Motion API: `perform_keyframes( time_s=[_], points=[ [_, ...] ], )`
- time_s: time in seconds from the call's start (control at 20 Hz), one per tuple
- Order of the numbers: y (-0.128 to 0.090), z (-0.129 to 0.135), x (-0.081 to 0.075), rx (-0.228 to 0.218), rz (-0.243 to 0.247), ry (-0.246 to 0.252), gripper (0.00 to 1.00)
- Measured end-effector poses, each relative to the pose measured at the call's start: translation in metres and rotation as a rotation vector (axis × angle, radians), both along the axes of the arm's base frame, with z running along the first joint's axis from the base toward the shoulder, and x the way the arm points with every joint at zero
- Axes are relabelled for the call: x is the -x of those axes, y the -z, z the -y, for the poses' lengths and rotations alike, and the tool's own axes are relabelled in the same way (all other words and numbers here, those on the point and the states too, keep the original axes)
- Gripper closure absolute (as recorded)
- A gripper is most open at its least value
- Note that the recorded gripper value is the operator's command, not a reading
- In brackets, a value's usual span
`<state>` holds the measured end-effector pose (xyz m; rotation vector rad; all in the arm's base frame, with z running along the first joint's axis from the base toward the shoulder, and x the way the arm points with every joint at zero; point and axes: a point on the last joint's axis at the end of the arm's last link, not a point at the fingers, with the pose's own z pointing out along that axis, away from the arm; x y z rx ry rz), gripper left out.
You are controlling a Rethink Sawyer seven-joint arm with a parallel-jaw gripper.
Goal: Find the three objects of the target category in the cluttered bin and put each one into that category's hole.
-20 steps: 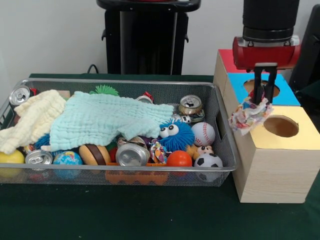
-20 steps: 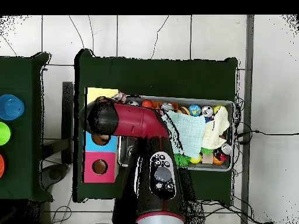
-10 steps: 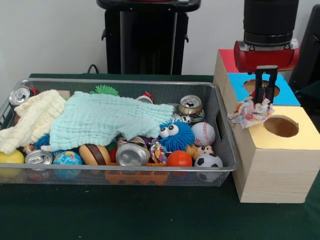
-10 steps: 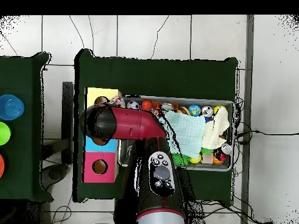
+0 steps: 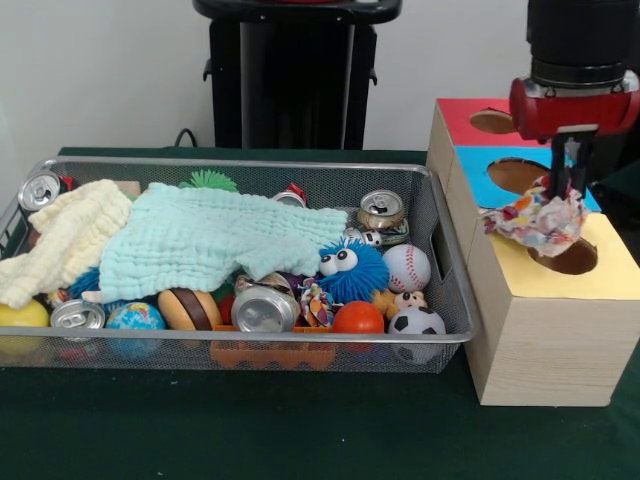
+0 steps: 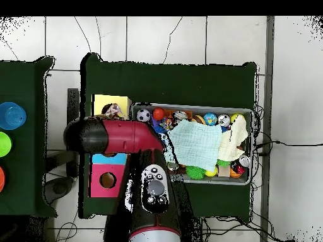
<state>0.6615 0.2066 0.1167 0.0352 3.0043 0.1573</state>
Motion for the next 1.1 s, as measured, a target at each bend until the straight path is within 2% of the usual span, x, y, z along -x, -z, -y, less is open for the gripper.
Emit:
perform_keyframes(
  time_s=[0.15,0.45,1.1],
  points=[
    [0.000,-0.024,0.008,0.000,0.000,-0.037,1.00],
    [-0.001,-0.050,0.017,0.002,0.003,-0.076,1.00],
    [-0.002,-0.054,0.018,0.007,0.006,-0.080,1.00]
  ],
)
